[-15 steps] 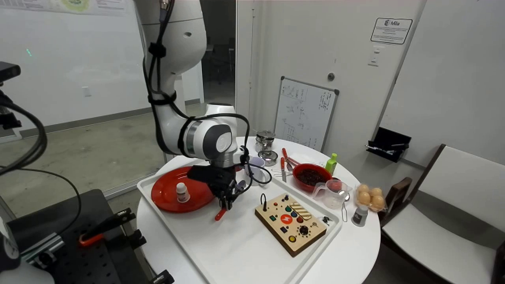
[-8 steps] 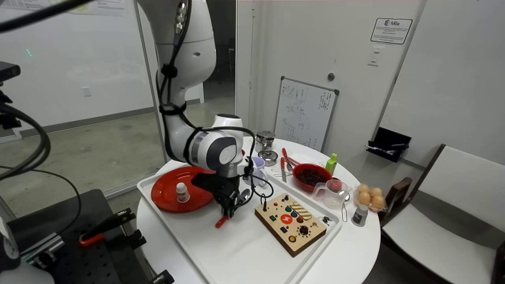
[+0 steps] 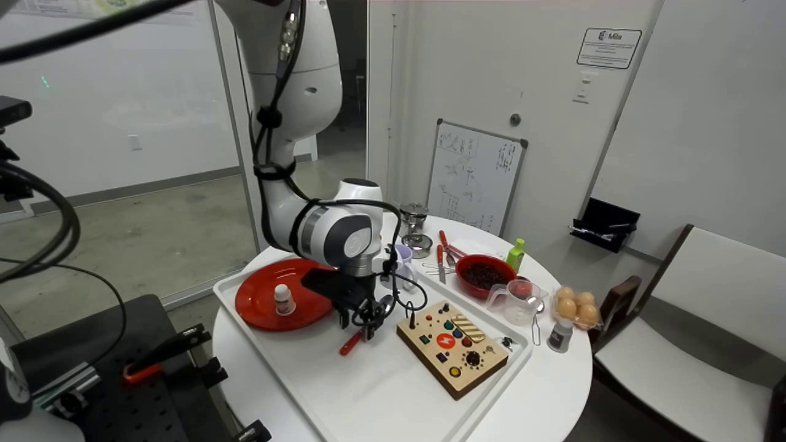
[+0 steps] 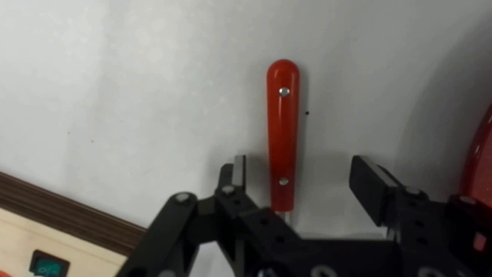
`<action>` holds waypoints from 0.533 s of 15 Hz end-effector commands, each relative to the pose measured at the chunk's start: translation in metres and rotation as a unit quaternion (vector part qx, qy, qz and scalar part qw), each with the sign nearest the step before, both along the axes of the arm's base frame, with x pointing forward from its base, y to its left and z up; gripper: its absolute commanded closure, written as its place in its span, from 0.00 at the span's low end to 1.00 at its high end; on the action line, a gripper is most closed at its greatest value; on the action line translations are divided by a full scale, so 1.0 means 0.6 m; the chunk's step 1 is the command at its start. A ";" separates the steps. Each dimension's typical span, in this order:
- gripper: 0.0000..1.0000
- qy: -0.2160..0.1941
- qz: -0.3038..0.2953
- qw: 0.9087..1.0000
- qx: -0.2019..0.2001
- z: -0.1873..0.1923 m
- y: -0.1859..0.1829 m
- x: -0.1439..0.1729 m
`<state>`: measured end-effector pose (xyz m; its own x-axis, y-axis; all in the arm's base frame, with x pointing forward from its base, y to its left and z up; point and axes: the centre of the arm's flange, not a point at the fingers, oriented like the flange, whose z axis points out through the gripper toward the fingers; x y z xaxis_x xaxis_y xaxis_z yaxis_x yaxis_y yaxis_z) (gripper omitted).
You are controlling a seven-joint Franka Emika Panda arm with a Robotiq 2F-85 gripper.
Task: Turn the spoon to a vertical position
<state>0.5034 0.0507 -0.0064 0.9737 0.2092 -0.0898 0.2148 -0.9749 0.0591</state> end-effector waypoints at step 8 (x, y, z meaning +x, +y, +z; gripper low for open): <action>0.00 -0.049 0.022 0.998 0.016 0.130 0.053 -0.056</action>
